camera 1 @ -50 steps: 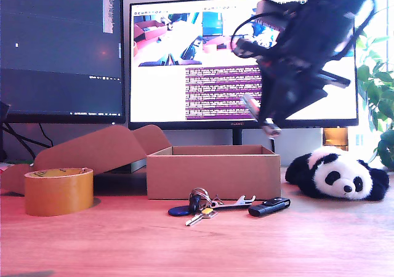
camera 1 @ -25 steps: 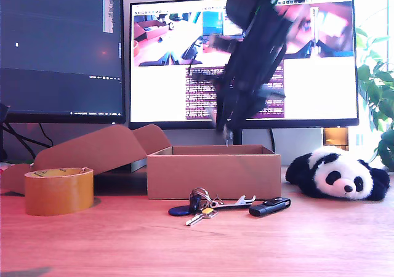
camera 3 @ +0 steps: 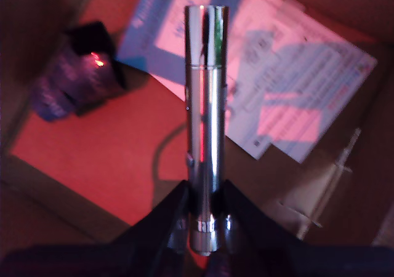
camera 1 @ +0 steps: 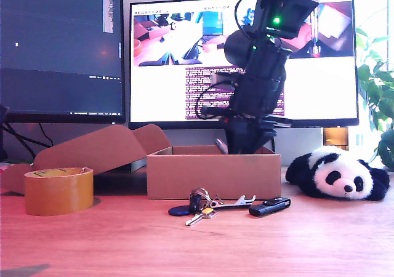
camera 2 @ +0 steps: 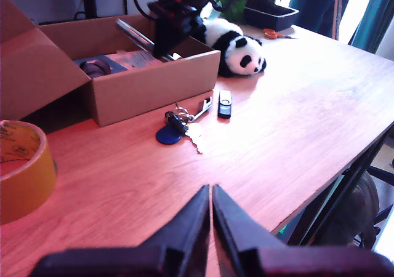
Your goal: Pick up the laser pointer and place it inside the cardboard box
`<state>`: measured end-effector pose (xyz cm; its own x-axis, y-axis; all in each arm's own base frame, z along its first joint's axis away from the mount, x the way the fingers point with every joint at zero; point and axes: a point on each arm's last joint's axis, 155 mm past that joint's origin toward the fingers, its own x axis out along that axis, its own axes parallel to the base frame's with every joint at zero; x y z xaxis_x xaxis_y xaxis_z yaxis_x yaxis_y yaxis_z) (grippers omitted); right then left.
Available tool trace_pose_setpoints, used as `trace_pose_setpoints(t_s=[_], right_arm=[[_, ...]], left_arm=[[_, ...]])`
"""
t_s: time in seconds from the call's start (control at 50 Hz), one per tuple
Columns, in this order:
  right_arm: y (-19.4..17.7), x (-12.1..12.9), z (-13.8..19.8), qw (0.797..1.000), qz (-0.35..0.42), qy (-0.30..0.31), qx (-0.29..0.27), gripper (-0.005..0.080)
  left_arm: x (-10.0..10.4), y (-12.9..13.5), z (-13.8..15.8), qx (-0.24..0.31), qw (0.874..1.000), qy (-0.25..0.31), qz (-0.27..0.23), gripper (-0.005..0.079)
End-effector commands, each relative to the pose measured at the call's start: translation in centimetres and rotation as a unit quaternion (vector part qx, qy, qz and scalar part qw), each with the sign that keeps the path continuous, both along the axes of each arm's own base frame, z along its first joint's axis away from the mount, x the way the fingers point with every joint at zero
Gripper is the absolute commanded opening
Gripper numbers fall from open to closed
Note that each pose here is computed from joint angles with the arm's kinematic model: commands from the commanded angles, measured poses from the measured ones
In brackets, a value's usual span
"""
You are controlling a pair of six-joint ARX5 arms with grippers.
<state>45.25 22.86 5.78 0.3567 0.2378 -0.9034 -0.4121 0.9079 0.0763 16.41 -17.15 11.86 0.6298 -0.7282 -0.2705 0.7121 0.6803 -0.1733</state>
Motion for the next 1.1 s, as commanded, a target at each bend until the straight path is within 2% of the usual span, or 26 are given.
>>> trace_pose_setpoints(t_s=[0.0, 0.16, 0.38, 0.84, 0.96, 1.08], right_arm=[[0.20, -0.01, -1.29, 1.000, 0.005, 0.012, -0.007, -0.0002], [0.20, 0.00, -1.29, 1.000, 0.005, 0.012, -0.007, 0.0078], [0.24, 0.11, -1.24, 1.000, 0.004, 0.009, -0.006, 0.0095], [0.29, 0.16, -1.21, 1.000, 0.005, 0.008, -0.005, 0.0205], [0.37, 0.34, -1.12, 1.000, 0.010, 0.003, -0.006, 0.0181], [0.51, 0.42, -0.98, 1.000, 0.012, -0.001, -0.004, 0.0019]], left_arm=[[0.04, -0.06, -0.30, 0.002, 1.000, 0.000, -0.001, -0.0019], [0.04, -0.06, -0.30, 0.002, 1.000, 0.000, -0.001, -0.0019], [0.04, -0.06, -0.30, 0.002, 1.000, 0.000, -0.001, -0.0019], [0.04, -0.06, -0.31, 0.002, 1.000, 0.000, -0.001, -0.0019], [0.04, -0.06, -0.31, 0.002, 1.000, 0.000, -0.001, -0.0019], [0.04, -0.06, -0.31, 0.002, 1.000, 0.000, -0.001, -0.0019]])
